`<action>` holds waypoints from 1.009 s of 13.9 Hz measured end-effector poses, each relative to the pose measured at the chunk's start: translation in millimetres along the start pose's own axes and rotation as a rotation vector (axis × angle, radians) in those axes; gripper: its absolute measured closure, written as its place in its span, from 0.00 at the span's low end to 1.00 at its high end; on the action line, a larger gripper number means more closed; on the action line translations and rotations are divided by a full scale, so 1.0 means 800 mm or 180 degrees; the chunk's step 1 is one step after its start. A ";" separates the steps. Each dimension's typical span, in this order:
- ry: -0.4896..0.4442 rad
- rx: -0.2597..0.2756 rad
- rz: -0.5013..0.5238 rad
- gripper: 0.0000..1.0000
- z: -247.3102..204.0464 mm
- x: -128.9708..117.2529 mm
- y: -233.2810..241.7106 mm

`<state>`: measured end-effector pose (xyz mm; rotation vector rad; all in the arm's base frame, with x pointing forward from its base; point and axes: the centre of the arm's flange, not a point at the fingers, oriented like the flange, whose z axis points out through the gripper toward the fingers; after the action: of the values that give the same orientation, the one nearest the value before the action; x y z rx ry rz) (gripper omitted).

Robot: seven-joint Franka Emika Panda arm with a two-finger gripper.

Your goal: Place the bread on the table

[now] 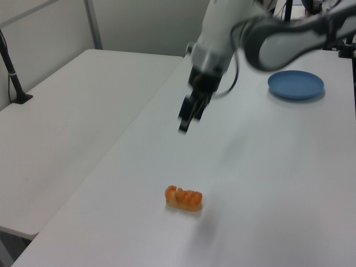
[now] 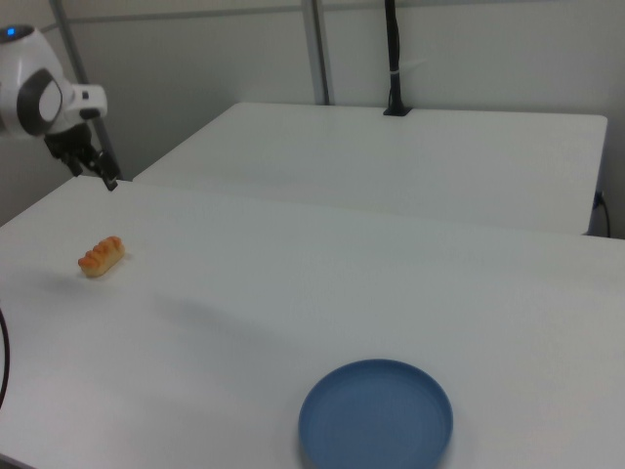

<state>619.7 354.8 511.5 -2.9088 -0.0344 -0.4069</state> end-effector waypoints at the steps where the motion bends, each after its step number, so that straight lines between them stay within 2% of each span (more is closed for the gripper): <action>1: -0.0029 -0.0029 -0.0011 0.00 -0.028 0.000 0.022; 5: -0.0489 -0.0240 -0.0076 0.00 -0.128 -0.021 0.129; 10: -0.0907 -0.0242 -0.0167 0.00 -0.237 -0.048 0.263; 14: -0.0955 -0.0262 0.0000 0.00 -0.290 -0.065 0.372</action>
<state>522.1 16.7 657.1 -3.0234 -0.0641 0.0318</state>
